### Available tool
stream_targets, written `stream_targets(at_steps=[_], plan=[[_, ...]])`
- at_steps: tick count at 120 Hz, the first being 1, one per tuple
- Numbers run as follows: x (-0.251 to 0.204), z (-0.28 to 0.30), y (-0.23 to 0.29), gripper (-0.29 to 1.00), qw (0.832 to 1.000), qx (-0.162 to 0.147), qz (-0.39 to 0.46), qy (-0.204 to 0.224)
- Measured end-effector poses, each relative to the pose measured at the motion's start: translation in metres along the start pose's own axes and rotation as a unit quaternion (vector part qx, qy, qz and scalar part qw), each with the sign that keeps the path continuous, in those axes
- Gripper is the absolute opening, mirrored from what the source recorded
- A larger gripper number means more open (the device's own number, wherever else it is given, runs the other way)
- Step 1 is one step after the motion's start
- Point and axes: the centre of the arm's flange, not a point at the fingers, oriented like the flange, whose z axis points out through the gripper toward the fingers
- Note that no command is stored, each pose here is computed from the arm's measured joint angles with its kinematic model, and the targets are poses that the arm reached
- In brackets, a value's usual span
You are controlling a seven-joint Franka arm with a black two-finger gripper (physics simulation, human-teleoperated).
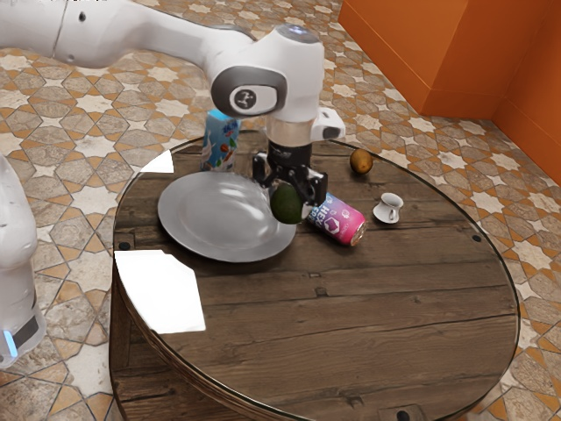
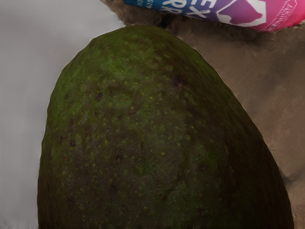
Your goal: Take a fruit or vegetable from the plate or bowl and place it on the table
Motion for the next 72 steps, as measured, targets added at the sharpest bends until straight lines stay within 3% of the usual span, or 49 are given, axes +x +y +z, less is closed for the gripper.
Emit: stream_targets(at_steps=[7, 13, 16, 31, 72], plan=[[-0.043, -0.016, 0.056, 0.36, 0.998, -0.014, 0.056, 0.002], [-0.056, -0.016, 0.075, 0.37, 0.997, -0.017, 0.072, -0.009], [-0.059, -0.015, 0.080, 0.43, 0.997, -0.018, 0.075, -0.015], [-0.063, -0.010, 0.086, 0.59, 0.996, -0.019, 0.075, -0.033], [-0.046, -0.009, 0.092, 0.69, 0.995, -0.018, 0.070, -0.062]])
